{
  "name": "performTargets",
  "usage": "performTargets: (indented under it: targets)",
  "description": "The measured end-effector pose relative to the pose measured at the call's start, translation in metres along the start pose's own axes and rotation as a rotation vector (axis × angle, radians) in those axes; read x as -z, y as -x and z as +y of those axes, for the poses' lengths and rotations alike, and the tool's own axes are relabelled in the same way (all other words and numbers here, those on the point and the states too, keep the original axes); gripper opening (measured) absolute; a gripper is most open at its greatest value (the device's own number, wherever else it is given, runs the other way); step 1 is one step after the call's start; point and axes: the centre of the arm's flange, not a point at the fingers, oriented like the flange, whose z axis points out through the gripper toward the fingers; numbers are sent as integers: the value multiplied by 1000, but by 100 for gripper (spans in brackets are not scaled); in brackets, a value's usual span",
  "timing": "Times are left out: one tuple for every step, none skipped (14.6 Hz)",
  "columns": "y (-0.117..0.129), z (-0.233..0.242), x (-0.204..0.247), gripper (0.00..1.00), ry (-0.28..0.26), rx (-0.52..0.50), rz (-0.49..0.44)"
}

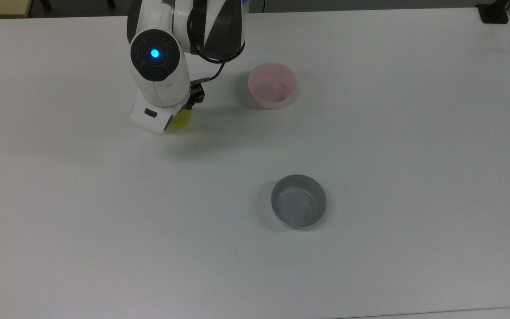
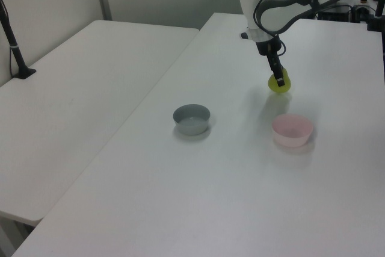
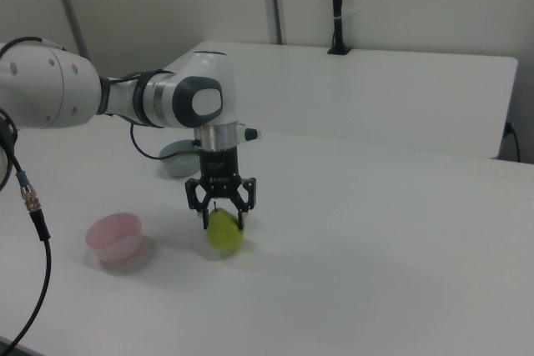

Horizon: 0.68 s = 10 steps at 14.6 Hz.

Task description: Pick up a pear from the bowl

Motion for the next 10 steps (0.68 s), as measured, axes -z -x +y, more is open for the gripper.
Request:
performTargets:
  targets:
    - [-1,0,-2,74,0,-4,-1]
    - [-3,0,-4,76,0,-11,-2]
    - [-3,0,-6,78,0,-16,-4]
    - [-3,0,-6,89,0,-25,-4]
    - [-4,0,-5,100,1,-31,-2]
    - [-4,0,-3,100,2,-33,1]
    - [-4,1,-1,100,4,-35,5]
    - [-4,1,4,100,8,-38,14]
    - [-2,2,16,100,16,-41,35]
    - [4,3,38,100,29,-60,72]
